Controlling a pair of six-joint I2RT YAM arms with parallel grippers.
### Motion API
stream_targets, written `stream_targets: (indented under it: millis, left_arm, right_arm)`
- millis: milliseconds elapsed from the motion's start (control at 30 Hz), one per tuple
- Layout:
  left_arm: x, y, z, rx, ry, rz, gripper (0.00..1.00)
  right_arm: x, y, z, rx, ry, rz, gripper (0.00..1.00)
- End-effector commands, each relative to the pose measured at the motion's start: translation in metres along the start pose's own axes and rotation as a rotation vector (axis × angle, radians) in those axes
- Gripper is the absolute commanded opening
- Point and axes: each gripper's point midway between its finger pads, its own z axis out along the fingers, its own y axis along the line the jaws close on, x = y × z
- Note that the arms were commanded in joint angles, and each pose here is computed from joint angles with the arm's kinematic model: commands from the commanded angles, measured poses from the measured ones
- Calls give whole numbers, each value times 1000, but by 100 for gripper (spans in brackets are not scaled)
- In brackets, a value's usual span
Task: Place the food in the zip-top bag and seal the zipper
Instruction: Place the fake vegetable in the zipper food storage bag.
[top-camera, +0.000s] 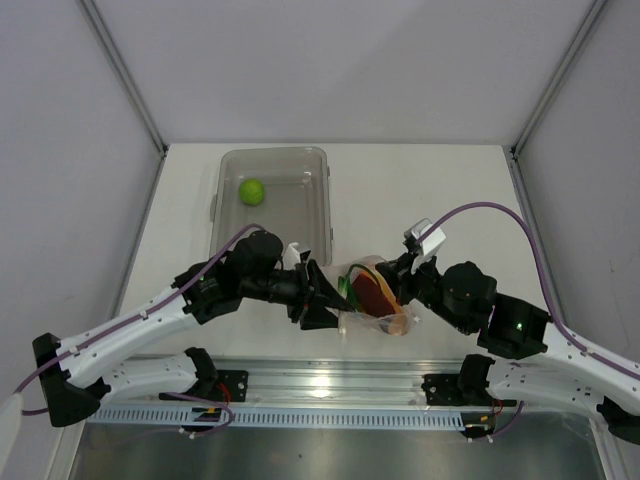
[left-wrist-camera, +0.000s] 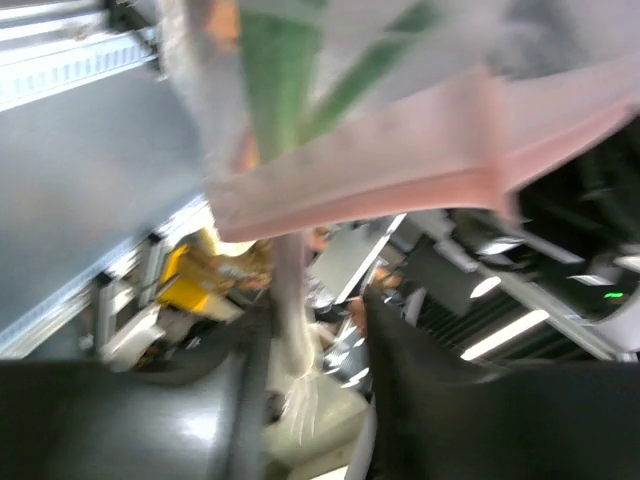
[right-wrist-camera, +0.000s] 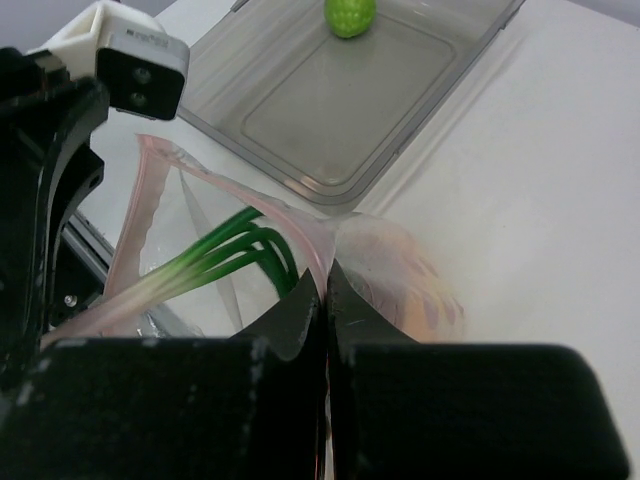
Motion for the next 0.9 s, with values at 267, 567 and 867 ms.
stream_targets:
  millis: [267,567,867]
  left_arm:
    - [-19,-70,-9,259,-113,-70,89]
    - [-25,-72,-9,171,-226,305,82]
    - [-48,-37,10,-36,-311,805,71]
  right_arm:
    - [-29,10,-5,-42,-86,78,0]
    - [-41,5,-14,-23,-127,131,0]
    - [-58,0,-24,4,-151,206,0]
